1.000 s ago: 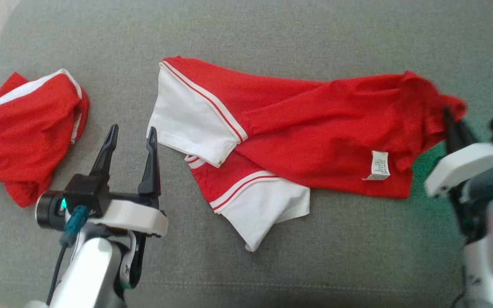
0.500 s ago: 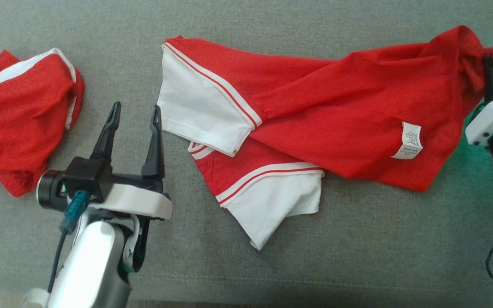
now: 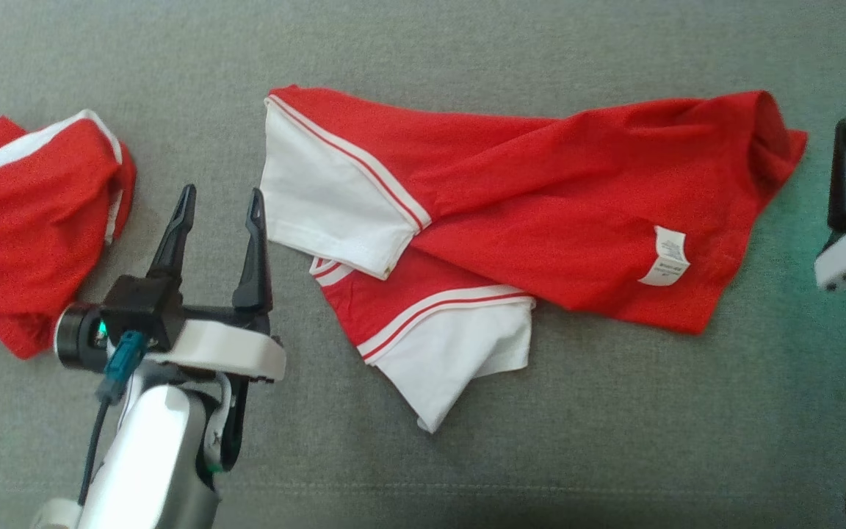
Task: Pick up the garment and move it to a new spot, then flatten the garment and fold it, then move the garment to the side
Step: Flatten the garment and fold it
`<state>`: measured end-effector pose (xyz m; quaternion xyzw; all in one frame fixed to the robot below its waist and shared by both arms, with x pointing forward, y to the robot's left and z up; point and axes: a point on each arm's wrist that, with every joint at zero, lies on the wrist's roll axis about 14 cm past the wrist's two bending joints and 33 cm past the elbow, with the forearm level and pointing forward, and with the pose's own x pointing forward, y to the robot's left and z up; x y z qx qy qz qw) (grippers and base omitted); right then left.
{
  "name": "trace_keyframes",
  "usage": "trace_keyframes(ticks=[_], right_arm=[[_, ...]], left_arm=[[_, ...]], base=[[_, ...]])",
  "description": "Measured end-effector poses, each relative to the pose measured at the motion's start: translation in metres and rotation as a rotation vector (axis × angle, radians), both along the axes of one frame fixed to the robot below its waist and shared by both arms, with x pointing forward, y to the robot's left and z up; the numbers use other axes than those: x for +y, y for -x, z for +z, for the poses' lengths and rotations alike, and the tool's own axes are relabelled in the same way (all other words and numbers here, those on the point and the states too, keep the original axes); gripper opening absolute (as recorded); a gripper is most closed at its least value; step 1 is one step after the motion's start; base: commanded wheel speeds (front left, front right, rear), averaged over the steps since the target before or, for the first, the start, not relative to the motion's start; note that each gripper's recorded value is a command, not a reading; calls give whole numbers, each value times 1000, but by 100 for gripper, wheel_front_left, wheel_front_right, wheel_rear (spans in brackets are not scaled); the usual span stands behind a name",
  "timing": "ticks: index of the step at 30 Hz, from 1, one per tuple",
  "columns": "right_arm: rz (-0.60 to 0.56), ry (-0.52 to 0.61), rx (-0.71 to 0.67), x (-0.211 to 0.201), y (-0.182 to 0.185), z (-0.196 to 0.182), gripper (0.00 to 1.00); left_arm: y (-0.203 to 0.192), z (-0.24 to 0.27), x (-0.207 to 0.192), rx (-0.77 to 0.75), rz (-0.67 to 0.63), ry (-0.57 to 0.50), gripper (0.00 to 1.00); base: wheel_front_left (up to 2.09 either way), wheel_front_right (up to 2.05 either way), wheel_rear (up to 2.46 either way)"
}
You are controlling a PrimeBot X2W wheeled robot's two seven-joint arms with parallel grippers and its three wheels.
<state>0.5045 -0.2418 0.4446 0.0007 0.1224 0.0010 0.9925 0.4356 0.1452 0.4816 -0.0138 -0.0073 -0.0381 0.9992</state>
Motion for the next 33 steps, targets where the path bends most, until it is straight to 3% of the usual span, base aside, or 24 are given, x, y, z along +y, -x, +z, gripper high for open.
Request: trace_keyframes(ticks=[9, 21, 33], right_arm=[[33, -28, -161, 29, 45, 47, 100], [89, -100, -104, 71, 104, 46, 100], [97, -115, -100, 78, 112, 50, 100]], left_arm=[[16, 4, 3, -1, 7, -3, 100], [30, 12, 8, -17, 16, -25, 100], [37, 9, 10, -2, 20, -32, 100]], base=[[0, 0, 0], [0, 0, 0], [0, 0, 0]])
